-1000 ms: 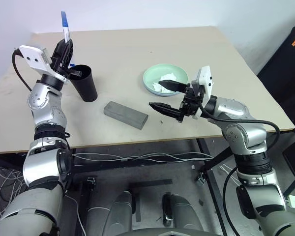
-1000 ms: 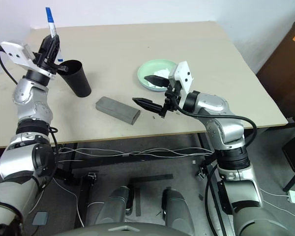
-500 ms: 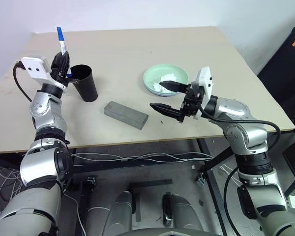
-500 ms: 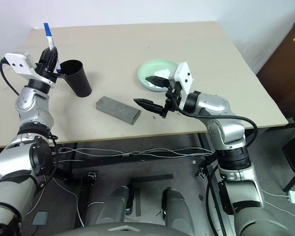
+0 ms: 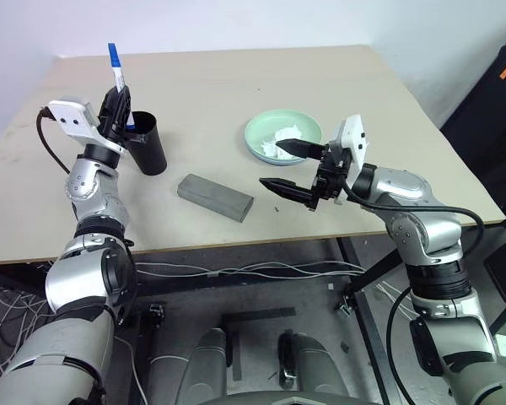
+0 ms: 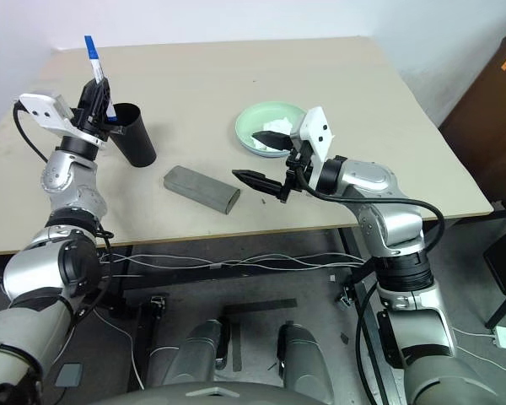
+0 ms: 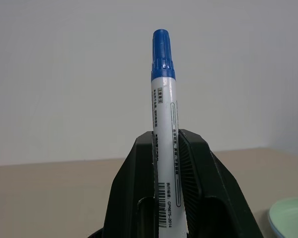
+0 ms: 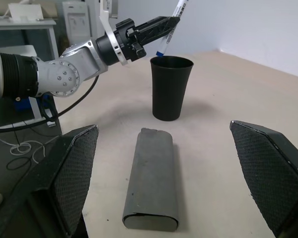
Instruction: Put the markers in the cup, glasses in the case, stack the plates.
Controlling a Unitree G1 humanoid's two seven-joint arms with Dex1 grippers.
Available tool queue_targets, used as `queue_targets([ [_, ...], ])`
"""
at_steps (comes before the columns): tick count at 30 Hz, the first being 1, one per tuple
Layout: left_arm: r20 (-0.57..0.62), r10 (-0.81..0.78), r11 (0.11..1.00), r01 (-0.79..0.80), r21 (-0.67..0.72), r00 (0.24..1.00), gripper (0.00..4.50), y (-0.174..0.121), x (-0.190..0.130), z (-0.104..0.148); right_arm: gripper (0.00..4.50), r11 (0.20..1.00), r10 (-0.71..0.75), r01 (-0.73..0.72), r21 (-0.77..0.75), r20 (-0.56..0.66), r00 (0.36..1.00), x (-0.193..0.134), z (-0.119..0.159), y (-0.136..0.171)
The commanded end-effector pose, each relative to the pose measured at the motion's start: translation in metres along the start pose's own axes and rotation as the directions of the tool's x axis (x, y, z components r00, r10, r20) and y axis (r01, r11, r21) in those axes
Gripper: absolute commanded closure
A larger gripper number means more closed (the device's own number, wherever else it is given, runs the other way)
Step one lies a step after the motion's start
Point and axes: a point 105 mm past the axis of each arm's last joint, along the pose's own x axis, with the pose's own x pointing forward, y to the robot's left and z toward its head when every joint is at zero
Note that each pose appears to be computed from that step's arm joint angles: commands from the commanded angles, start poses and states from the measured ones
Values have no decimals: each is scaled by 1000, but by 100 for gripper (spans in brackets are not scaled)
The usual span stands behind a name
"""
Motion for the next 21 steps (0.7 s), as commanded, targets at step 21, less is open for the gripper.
queue_targets([
  [21,0,84,992,-84,94,996,422,12,-3,3,0,999,-11,10,-52,-8,1000,-4,7,1],
])
